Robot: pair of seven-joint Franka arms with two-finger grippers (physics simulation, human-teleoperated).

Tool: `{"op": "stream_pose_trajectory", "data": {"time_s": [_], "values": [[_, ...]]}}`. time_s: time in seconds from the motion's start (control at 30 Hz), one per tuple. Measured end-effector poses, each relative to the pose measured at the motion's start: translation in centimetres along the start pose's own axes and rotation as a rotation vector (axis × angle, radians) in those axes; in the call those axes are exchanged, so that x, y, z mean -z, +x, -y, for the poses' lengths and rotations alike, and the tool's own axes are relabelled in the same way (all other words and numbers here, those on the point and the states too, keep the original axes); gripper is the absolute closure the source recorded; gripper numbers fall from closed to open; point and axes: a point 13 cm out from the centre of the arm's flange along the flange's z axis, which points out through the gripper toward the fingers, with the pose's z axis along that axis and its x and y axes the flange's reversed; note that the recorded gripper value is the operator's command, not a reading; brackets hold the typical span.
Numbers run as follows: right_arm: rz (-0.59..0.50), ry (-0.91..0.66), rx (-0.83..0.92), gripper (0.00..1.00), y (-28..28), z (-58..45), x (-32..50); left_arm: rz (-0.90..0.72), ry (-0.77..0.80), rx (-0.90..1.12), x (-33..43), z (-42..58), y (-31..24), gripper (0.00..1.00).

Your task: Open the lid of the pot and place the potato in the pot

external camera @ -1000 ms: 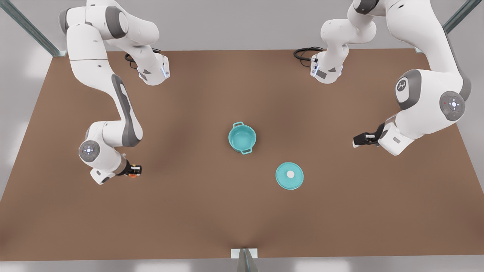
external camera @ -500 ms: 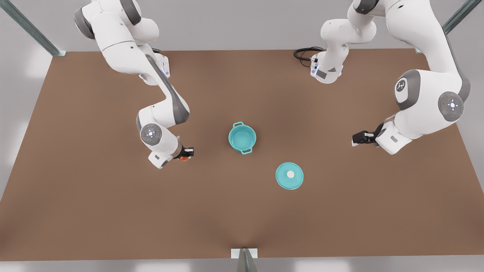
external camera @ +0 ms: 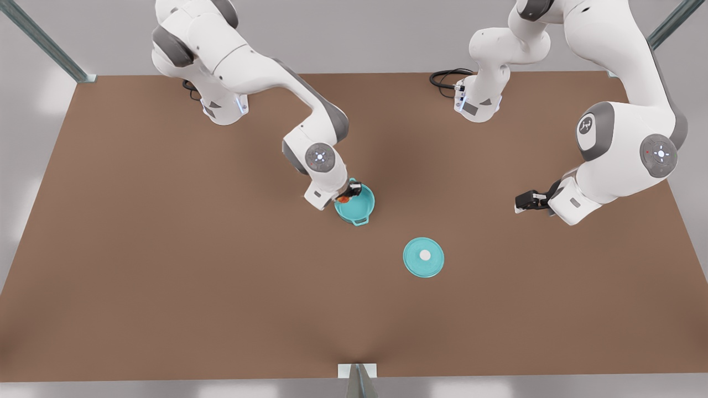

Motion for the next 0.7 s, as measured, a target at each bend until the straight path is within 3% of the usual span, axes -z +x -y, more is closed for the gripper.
{"op": "stream_pose_trajectory", "data": {"time_s": [0.3,0.7], "values": [[-0.01,0.05,-0.126,0.42,-1.5,-1.4,-6.4,0.001,0.0,-0.01,0.0,0.0,0.0,0.0],[0.007,0.053,-0.223,0.41,-1.9,-3.4,-8.3,-0.002,-0.001,-0.017,-0.1,0.0,0.0,0.0]]}}
